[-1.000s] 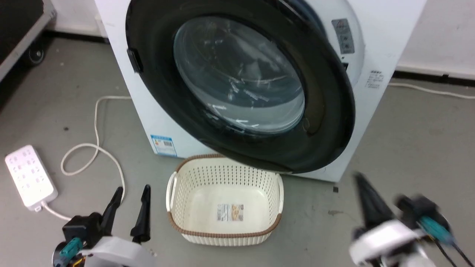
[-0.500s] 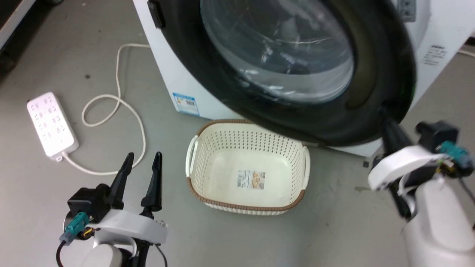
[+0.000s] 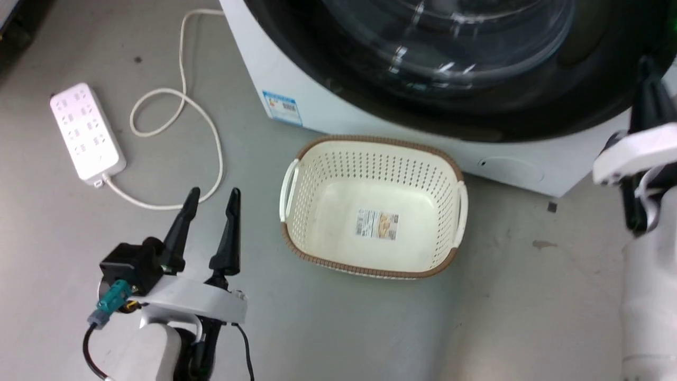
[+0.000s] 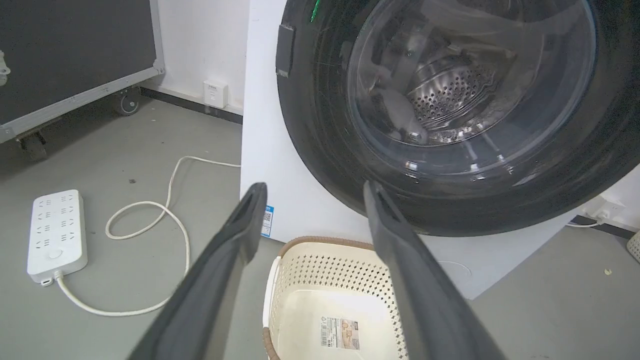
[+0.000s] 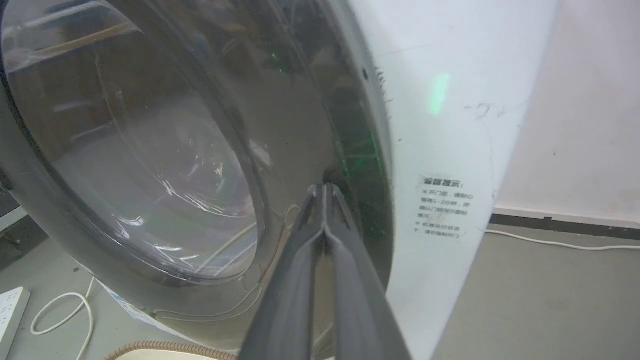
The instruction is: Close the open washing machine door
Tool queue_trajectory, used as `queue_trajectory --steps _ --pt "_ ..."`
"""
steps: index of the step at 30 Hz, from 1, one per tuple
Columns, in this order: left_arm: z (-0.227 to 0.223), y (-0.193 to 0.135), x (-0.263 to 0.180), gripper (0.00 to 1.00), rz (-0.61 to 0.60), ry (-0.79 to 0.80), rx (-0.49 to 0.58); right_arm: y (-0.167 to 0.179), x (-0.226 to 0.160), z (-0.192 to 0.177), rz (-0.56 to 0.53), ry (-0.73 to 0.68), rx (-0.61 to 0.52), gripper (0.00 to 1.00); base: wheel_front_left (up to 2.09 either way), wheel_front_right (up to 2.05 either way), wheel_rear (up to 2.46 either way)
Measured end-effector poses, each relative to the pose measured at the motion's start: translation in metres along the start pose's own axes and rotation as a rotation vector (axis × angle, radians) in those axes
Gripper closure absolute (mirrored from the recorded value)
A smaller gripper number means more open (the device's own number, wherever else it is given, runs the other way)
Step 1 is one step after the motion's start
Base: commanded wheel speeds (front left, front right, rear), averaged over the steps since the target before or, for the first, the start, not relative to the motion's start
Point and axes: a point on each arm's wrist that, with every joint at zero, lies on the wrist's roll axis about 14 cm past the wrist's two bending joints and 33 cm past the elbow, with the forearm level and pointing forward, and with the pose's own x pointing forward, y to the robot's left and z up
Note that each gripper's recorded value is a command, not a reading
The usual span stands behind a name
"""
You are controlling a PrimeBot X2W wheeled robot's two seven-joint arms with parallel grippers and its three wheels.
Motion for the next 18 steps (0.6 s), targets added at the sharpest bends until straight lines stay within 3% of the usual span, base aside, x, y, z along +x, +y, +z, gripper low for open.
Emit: queue_trajectory --steps 13,18 --pt "-0.015 0.011 0.005 0.0 0.027 0.031 -0.001 -0.01 0.02 0.006 -0.054 -0.05 0.056 1.0 0.0 0.0 0.0" --pt "0.0 0.007 0.006 0.0 0.016 -0.014 0.01 -0.024 0.014 0.047 -0.088 -0.155 0.138 1.0 0.0 0.0 0.0"
